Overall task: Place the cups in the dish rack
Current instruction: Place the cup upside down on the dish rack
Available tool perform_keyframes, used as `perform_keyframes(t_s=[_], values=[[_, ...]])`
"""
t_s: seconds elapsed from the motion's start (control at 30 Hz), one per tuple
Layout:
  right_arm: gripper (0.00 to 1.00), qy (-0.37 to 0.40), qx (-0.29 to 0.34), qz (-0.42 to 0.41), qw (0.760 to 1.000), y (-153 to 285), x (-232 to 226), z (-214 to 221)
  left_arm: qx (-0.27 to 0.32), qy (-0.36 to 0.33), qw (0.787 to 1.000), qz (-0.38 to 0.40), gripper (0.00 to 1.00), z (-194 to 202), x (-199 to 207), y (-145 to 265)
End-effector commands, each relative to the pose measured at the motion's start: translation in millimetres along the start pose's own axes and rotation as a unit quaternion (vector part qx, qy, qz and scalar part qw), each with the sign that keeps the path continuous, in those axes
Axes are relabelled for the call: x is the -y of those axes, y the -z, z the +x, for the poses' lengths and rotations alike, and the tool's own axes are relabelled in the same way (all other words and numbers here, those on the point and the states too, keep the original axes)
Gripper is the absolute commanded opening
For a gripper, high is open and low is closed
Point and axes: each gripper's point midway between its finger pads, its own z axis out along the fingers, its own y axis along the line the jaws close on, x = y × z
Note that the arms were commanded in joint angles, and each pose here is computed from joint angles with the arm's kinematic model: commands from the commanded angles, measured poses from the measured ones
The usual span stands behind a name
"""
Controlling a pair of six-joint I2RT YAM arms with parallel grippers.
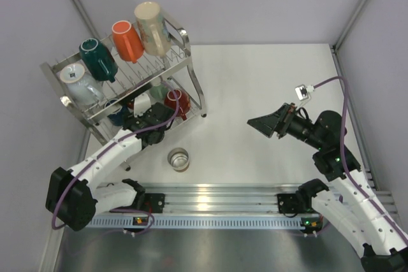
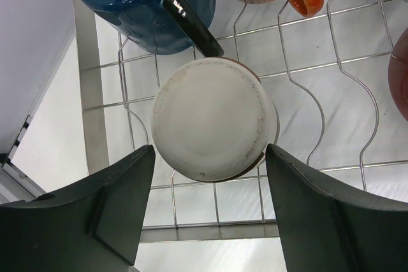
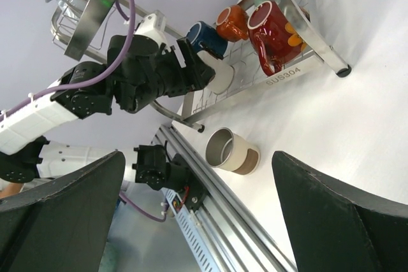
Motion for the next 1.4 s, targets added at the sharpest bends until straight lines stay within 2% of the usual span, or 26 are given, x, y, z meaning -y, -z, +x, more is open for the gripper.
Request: perform_keyframes(t_s=[0.0,0.2,0.3,0.5,0.63,0.93,1.2,1.37], values=[[0.99,0.019,0.012,-0.012,1.0,2.7,-7.9,-6.9,0.012,0.012,1.0,0.014,0.76,-20.7,1.4,9.5],[0.99,0.018,0.012,-0.01,1.0,2.8,-7.3,-6.7,0.014,0.011,0.999,0.027,0.77,-30.7,1.6,16.8],[0.99,0.018,0.013,-0.01,1.0,2.6,-6.8,-6.7,0.017,0.015,0.999,0.039,0.82,-36.4,2.4,21.4],[0.99,0.019,0.011,-0.008,1.0,2.2,-5.6,-5.8,0.011,0.015,0.996,0.084,0.79,-45.8,15.0,33.3],[0.99,0.019,0.012,-0.007,1.0,1.9,-5.4,-6.6,-0.007,-0.002,0.992,0.122,0.76,-43.0,32.7,41.2],[0.99,0.023,0.014,-0.003,1.0,2.3,-6.4,-9.5,-0.018,-0.042,0.988,0.145,0.75,-32.4,56.4,47.9],[0.99,0.025,0.014,0.007,1.0,1.7,-3.3,-10.7,-0.026,-0.087,0.976,0.197,0.75,-23.5,89.1,69.0],[0.99,0.021,0.005,0.016,1.0,-0.7,2.0,-7.8,-0.034,-0.091,0.975,0.202,0.75,-13.8,94.6,66.0]])
